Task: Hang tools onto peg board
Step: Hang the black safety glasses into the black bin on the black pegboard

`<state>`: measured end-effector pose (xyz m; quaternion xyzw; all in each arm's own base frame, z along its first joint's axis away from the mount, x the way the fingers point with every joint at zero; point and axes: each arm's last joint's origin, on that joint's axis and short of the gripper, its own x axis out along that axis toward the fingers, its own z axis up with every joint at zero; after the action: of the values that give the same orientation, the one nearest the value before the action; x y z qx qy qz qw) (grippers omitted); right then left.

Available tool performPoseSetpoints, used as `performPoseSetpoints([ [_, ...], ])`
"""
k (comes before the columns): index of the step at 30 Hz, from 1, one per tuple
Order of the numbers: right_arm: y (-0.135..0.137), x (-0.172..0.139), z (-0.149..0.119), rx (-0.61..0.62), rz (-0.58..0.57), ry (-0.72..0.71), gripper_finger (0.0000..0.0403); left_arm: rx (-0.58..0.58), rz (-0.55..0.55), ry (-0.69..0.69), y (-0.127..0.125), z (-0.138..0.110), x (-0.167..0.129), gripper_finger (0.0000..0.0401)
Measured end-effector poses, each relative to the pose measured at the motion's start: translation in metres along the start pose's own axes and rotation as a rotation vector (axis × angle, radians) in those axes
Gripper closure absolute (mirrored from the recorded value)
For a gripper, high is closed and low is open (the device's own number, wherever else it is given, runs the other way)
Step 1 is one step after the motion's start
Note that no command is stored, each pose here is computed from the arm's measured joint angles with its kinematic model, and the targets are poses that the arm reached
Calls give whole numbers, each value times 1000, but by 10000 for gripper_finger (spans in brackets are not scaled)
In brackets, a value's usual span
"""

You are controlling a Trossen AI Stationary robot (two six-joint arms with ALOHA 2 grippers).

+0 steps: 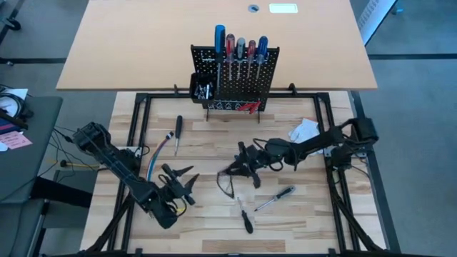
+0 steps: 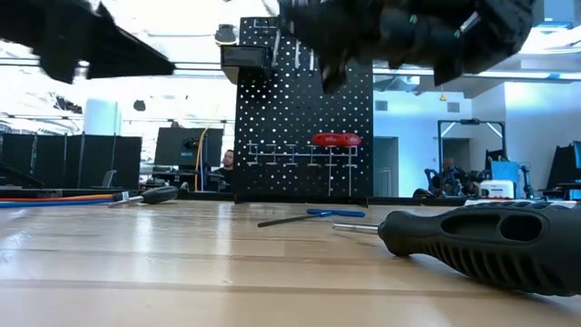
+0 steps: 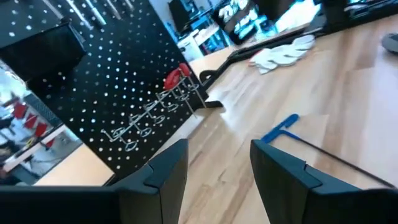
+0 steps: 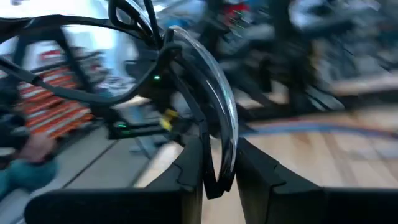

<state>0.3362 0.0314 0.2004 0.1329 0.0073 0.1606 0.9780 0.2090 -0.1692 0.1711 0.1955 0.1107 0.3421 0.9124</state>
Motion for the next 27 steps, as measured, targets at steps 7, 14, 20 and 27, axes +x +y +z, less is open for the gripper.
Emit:
performPoseSetpoints([
  [7, 15, 6, 11, -59, 227, 7, 326, 85, -536, -8, -18, 31, 32, 221],
  [14, 18, 5, 10, -65, 373, 47, 324, 143, -606, -334, -12, 64, 46, 219],
  [20, 15, 5, 11, -65, 338, 38, 322, 167, -488, -430, -3, 76, 50, 219],
  [27, 12, 6, 13, -65, 229, 2, 322, 52, -426, -405, 6, 78, 70, 219],
])
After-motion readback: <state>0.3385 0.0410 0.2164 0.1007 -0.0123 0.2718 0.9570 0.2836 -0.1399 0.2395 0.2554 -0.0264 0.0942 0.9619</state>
